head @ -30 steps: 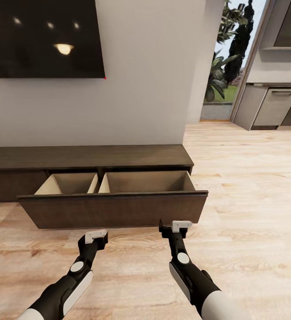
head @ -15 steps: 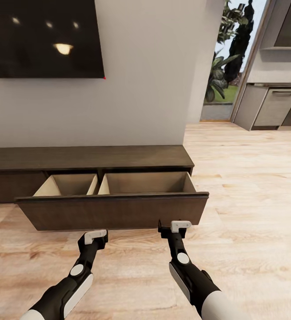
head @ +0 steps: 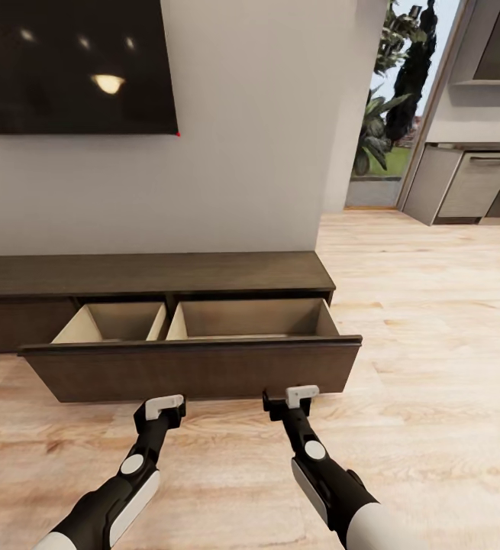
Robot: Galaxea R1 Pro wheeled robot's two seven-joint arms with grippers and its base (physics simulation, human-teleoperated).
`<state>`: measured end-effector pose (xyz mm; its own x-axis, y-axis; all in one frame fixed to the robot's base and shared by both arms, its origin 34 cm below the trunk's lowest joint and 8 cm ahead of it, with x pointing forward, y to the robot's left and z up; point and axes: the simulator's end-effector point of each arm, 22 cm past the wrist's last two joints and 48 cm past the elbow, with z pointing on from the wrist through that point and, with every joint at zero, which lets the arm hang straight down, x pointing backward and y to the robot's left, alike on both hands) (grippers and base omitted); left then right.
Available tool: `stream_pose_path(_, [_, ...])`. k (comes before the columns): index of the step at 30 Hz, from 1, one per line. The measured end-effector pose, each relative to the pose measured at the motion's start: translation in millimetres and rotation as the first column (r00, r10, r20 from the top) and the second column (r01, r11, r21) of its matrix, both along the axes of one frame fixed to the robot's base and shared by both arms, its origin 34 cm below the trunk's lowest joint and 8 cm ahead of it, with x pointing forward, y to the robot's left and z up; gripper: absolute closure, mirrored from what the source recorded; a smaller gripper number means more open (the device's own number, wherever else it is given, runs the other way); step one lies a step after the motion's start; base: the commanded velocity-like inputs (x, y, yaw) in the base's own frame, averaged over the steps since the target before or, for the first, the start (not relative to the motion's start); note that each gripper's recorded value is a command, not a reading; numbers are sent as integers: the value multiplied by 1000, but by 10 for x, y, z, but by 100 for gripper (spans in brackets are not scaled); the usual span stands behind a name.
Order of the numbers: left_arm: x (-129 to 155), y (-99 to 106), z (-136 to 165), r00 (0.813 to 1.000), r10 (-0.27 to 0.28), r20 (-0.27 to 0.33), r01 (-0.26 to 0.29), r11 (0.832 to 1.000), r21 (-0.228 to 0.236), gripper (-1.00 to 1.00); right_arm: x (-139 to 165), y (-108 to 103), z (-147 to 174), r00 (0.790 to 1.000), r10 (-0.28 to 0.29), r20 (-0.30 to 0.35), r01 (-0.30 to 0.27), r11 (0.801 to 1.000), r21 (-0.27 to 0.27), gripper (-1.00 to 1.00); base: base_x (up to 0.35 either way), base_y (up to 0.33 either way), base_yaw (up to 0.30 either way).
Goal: Place each of the two pumpkins and all three candles from the living room inside a cabinet in the living room (use any cabinet), then make sure every cabinet is closed, and position the cauldron so it is next to a table in the living room.
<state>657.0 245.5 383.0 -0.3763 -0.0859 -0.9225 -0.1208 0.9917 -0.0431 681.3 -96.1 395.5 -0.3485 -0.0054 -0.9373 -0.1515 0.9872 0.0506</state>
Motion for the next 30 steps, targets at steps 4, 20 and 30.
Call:
stream_pose_path(4, [1,-29,0,1000,-14,0,14,1000,-2,-100,-19,10,-30,1000,6,-9,-6,1000,2,-100,114,0,0])
stream_pose_path(20, [-25,-245,-29,995,-96,-6,95,995,-15,-100,-258,-293,-485,990,-85,-114,78,995,-61,-100,96,0,0])
stream_pose_path(30, [-27,-258,-30,995,-100,-5,100,995,-14,-100,-228,-494,-480,980,-165,-114,161,986,-44,-100,14,0,0])
